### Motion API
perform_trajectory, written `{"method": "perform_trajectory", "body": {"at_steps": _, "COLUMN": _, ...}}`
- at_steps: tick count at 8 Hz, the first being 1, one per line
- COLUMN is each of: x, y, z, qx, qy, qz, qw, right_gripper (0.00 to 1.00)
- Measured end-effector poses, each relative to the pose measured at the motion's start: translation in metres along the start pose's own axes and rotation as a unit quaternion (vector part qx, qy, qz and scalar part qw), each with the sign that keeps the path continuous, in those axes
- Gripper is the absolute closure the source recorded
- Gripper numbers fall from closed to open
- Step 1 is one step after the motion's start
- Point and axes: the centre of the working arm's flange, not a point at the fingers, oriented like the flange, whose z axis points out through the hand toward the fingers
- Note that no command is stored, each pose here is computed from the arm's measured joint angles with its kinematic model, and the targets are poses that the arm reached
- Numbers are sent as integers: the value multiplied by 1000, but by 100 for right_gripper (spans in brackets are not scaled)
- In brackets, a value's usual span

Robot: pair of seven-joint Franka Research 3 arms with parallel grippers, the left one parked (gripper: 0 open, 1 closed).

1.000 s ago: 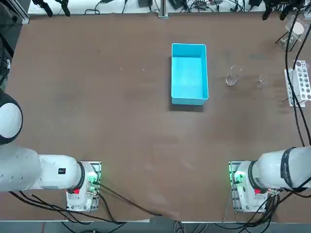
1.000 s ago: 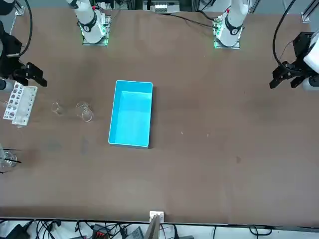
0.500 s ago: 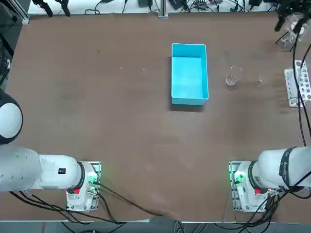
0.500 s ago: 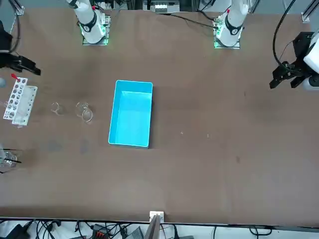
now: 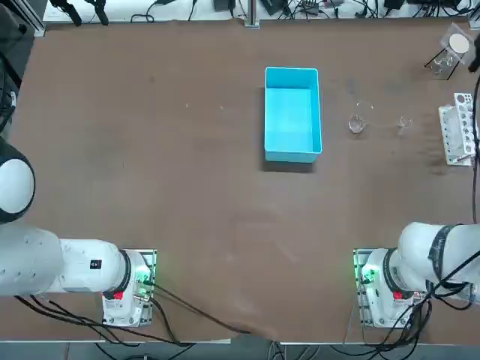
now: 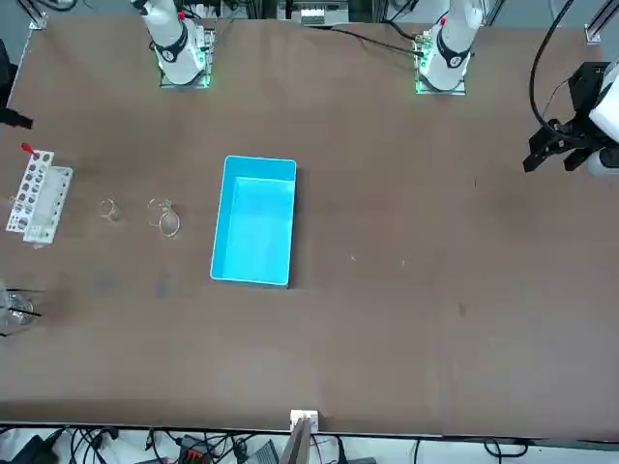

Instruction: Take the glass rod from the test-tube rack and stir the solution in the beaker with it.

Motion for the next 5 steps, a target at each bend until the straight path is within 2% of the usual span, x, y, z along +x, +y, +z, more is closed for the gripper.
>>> {"method": "perform_trajectory", "body": {"at_steps": 1, "x": 7, "y": 43, "z": 29, "qx": 2, "qy": 30, "qz": -4, "qw": 1000, "right_gripper": 0}}
{"method": "perform_trajectory", "body": {"at_steps": 2, "x": 14, "y": 66, "z": 61, "qx": -2, "qy": 65, "qz": -2, "qw": 998, "right_gripper": 0}}
{"method": "perform_trajectory", "body": {"at_steps": 4, "x": 25, "y": 62, "z": 126, "qx": -15, "qy": 124, "qz": -6, "qw": 992, "right_gripper": 0}}
{"method": "perform_trajectory", "body": {"at_steps": 5, "x": 27, "y": 59, "z": 151, "qx": -17, "qy": 139, "qz": -7, "qw": 990, "right_gripper": 0}}
